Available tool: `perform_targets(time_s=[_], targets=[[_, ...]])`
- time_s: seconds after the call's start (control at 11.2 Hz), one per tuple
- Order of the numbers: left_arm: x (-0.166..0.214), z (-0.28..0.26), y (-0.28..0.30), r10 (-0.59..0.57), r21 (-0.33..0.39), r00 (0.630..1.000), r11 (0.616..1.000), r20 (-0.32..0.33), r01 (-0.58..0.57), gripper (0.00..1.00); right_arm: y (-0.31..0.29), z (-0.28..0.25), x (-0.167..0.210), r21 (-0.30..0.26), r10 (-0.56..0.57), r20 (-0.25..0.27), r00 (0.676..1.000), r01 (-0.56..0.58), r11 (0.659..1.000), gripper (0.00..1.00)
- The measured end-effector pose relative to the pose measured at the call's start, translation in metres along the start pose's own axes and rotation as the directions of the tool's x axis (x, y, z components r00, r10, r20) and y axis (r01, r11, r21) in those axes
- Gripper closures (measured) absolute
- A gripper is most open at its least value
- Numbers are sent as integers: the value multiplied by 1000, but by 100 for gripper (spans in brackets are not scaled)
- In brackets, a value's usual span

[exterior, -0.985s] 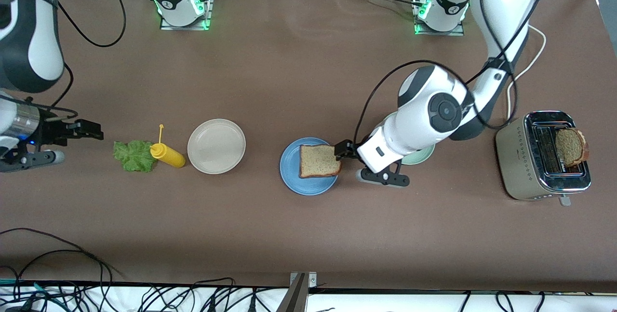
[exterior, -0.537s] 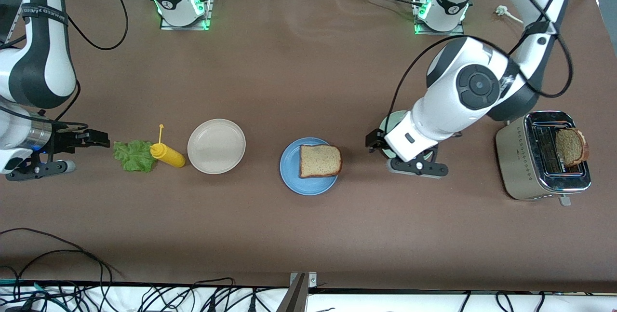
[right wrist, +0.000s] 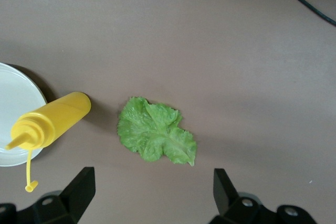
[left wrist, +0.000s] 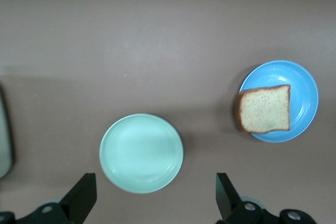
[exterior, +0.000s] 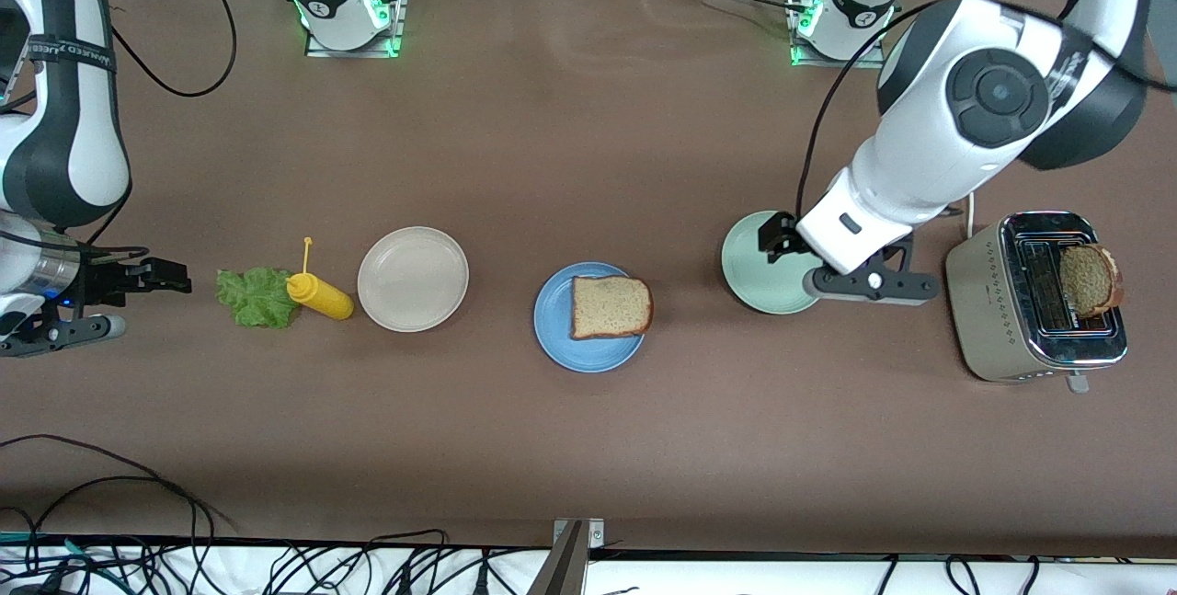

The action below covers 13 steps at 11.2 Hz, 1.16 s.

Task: Make sandwich in blue plate with both arms
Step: 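Raise the left gripper toward the toaster while the right gripper reaches lettuce, then grasp the green lettuce leaf with the right gripper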

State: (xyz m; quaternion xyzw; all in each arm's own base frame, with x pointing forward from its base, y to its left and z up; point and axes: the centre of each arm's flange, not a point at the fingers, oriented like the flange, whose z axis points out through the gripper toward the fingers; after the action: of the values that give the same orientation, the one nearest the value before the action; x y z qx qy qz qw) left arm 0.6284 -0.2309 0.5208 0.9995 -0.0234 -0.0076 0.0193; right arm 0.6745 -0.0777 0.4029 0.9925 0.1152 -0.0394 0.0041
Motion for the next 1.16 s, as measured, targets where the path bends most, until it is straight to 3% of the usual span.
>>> perform_targets(time_s=[0.18,0.63,1.16], targets=[[-13,-24,-16,0,37,1000,999,15,0,0,0,16,3,18,3,18,1000,-4,1000,0],[-38,-88,-70,-57,89,998,994,-17,59,0,13,82,7,70,23,83,996,-29,997,0],[-70,-112,-145,-29,66,999,997,26,27,0,35,145,5,91,19,129,992,-31,995,0]])
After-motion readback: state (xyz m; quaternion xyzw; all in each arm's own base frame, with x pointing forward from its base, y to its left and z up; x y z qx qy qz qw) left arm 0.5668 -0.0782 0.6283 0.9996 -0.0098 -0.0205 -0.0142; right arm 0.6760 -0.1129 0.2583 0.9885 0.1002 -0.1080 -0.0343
